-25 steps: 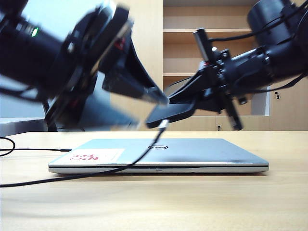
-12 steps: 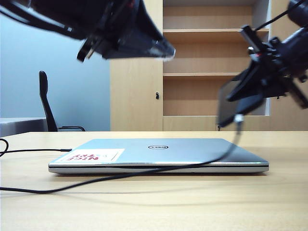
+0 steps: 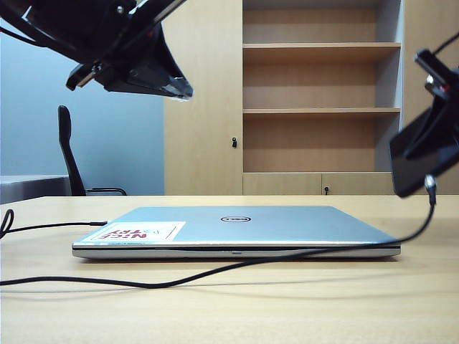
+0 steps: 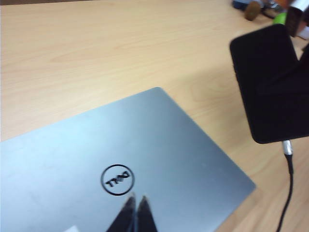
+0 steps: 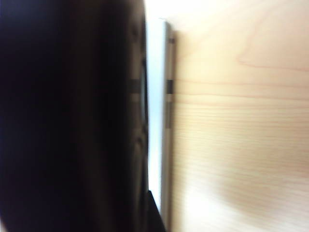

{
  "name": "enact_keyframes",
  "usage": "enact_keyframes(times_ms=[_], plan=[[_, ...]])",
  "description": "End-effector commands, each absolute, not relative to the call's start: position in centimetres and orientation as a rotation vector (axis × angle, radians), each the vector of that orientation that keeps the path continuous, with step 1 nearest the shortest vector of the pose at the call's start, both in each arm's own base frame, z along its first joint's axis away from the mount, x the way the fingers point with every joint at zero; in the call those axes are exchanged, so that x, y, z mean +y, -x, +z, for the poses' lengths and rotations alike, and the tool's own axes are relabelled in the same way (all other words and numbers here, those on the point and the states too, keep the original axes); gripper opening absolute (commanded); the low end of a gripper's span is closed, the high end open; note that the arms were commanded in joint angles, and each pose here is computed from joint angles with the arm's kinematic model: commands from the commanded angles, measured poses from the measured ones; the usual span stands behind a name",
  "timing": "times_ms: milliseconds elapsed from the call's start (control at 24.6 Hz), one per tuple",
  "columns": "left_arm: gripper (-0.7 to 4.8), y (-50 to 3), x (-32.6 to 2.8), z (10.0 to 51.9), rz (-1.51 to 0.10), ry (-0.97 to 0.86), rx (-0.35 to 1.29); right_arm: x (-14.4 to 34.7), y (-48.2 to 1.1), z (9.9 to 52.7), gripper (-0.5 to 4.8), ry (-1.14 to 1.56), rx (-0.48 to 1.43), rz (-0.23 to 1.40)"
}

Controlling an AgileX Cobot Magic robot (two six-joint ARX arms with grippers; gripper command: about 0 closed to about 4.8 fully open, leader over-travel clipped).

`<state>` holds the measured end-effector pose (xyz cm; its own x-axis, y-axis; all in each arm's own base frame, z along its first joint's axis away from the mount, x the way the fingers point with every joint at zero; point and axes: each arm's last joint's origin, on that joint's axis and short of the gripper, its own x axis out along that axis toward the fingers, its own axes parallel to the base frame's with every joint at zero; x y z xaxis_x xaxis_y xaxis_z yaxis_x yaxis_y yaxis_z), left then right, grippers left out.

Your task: Pick up the charging cable and the phone, plug the charging cable into the charging port on the phone, and finally place them back on the table.

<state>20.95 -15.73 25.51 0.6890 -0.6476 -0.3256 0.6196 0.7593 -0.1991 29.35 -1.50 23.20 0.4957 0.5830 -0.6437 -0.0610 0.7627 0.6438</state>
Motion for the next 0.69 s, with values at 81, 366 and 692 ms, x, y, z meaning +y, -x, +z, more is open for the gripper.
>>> enact_keyframes(times_ms=[81, 366, 692], plan=[[-0.06, -21.2, -15.4, 25.8, -0.698, 0.071, 0.377, -1.6, -30.1, 22.2, -0.06, -0.593, 1.007, 0.442], [-0.05, -21.2, -15.4, 25.7, -0.7, 0.066, 0.379, -1.8, -31.4, 19.0, -0.06, -0.635, 1.108, 0.429], [-0.05, -21.2, -15.4, 25.7, -0.7, 0.066, 0.379, -1.9, -32.1, 17.1, 0.9, -0.627, 1.166, 0.382]])
